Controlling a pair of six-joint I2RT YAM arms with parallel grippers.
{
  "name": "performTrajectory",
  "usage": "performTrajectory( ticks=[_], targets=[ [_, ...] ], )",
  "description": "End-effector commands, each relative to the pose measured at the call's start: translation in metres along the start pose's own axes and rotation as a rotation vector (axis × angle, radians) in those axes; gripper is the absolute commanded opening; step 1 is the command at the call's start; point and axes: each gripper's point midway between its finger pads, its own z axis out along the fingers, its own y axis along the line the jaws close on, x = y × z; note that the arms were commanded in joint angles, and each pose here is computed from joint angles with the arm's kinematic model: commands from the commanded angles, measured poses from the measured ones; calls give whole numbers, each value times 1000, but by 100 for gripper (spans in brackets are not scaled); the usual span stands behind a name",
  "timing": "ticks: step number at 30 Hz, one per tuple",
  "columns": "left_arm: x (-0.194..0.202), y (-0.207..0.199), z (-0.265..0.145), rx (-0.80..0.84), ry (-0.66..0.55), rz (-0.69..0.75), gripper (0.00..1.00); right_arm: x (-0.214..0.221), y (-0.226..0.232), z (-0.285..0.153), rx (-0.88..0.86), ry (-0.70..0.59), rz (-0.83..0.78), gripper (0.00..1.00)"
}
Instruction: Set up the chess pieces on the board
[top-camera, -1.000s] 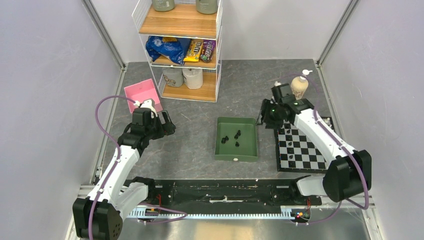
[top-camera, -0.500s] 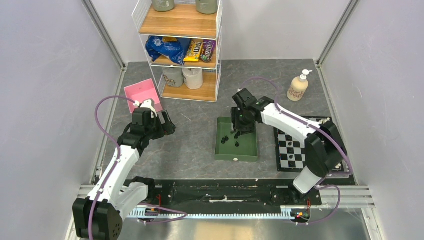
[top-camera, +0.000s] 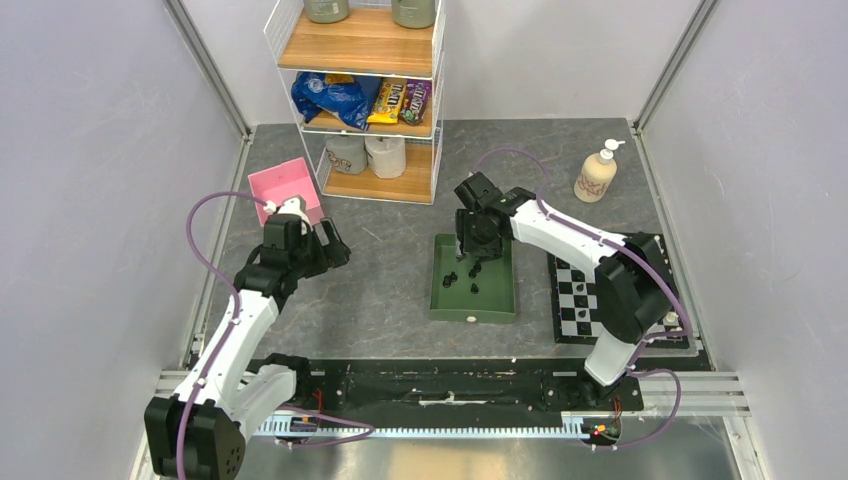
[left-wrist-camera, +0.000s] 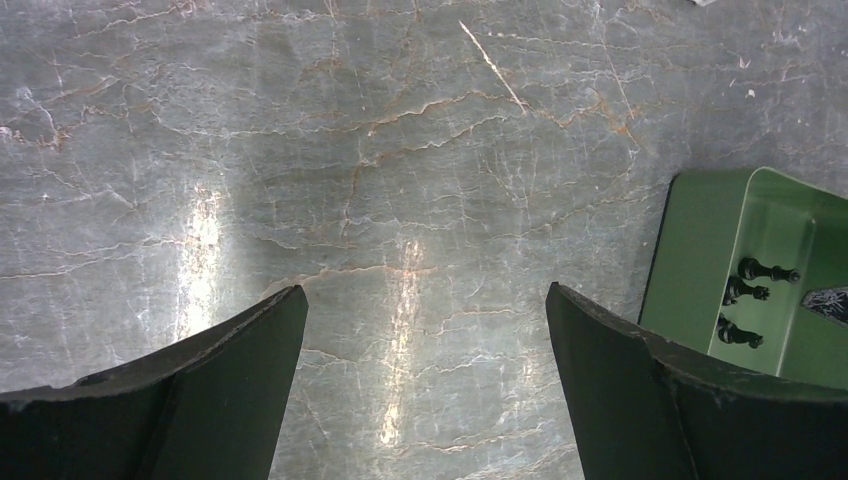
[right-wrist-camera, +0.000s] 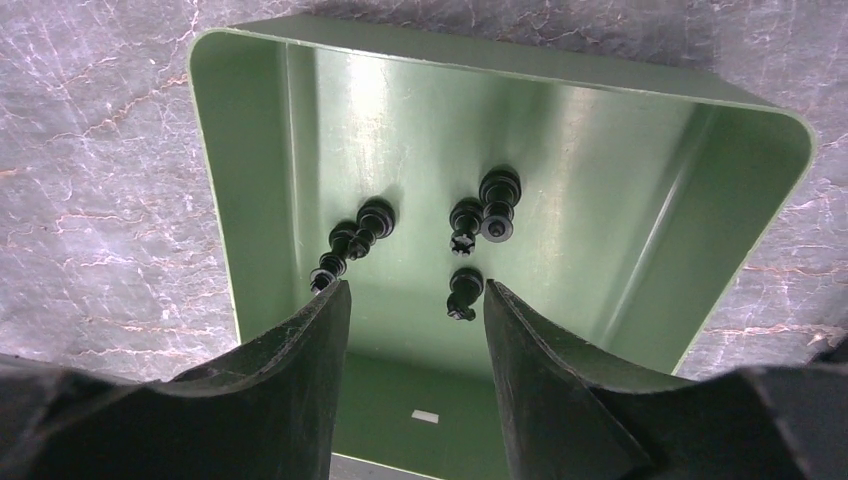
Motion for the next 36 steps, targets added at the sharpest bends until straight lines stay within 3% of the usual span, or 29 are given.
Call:
performTrajectory(
  ticks=[1, 10, 20, 30, 36],
  targets=[
    [-17, -7, -2, 11, -57, -45, 97, -15, -4, -6, 54, -58, -12, 60],
    [-2, -16, 7, 63, 10, -75, 96, -13, -10, 3, 101, -29, -16, 58],
    [-4, -16, 5, 66, -4, -75, 96, -1, 12, -13, 6, -21, -23, 58],
    [-4, -20, 7, 82, 4, -73, 96, -6, -22, -52, 99, -147, 1, 59],
    [-4, -20, 7, 86, 5, -77, 96, -9, -4, -57, 15, -126, -4, 59]
  ],
)
